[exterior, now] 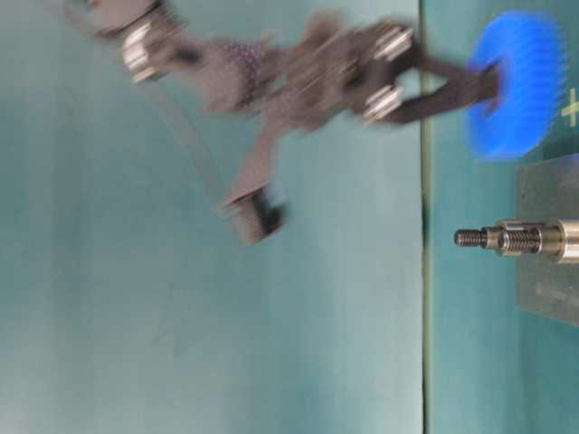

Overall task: Fit the large gear onto the shaft.
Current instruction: 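Lift the blue gear and carry it left over the upper shaft, then align the gear bore with the upper shaft and lower it down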

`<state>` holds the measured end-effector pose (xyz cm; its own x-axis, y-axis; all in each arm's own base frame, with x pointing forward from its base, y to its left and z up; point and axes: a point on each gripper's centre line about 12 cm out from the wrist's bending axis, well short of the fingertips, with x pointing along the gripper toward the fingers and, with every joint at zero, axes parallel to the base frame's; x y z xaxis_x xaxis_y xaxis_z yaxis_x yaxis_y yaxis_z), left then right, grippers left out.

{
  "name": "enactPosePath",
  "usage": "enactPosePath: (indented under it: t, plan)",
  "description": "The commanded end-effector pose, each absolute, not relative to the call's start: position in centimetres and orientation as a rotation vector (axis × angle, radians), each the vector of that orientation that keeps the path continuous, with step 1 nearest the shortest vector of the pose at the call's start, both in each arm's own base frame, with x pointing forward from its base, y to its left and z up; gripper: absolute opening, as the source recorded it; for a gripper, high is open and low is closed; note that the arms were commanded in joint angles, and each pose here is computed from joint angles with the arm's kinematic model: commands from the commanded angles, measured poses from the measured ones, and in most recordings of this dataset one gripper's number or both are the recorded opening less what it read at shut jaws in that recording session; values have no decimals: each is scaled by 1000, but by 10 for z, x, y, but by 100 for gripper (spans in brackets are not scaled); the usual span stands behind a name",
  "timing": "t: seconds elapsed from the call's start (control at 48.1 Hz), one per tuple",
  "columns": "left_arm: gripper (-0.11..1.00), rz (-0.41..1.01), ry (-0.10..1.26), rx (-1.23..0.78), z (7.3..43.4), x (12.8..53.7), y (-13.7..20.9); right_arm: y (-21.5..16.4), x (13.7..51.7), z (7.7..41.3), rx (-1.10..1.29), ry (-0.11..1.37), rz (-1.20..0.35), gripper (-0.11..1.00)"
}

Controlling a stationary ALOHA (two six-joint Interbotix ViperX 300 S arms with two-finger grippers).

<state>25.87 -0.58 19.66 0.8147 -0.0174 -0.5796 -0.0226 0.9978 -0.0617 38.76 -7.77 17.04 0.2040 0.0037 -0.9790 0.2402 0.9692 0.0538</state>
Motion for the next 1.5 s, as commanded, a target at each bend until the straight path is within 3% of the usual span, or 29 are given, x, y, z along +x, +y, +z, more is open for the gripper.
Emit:
enactPosePath:
  t: [0.0, 0.457, 1.475]
  plan:
    - [0, 1, 596, -66, 202, 261, -6, -80, 405, 197, 208, 1283, -168, 49]
    - [0, 1, 597, -66, 202, 261, -6, -89, 456, 208, 183, 1256, -151, 49]
    - [0, 1, 596, -66, 200, 259, -6, -88, 464, 200, 185, 1291, -135, 49]
